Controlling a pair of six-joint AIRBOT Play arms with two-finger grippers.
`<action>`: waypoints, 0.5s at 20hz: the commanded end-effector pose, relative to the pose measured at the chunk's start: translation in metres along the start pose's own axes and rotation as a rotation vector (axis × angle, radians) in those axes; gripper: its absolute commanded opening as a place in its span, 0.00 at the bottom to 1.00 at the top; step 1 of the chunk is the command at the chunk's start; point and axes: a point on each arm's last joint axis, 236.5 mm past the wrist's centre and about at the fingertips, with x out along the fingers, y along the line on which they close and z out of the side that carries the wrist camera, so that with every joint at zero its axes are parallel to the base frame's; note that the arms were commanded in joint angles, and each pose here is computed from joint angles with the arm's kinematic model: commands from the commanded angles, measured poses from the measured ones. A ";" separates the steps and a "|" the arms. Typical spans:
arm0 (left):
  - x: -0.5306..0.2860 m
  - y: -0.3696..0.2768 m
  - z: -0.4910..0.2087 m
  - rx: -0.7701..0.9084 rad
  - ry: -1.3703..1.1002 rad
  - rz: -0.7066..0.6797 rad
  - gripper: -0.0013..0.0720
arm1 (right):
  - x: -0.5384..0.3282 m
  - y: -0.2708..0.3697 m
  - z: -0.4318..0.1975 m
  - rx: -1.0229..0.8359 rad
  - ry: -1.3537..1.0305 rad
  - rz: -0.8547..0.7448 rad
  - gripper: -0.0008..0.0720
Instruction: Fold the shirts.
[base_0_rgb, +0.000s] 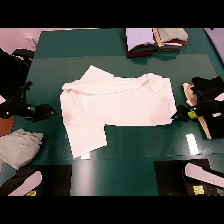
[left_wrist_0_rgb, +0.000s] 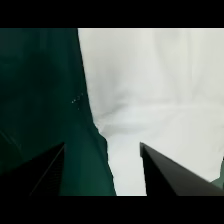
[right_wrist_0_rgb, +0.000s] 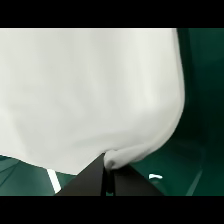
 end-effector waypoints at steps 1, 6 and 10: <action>0.018 -0.007 -0.021 0.030 0.062 -0.006 0.77 | -0.021 0.016 0.015 -0.063 -0.086 -0.011 0.03; 0.063 -0.004 -0.040 -0.007 0.055 0.021 0.77 | -0.046 0.030 0.024 -0.109 -0.142 -0.013 0.03; 0.078 -0.021 -0.026 -0.091 0.021 -0.066 0.77 | -0.048 0.032 0.021 -0.115 -0.128 -0.008 0.04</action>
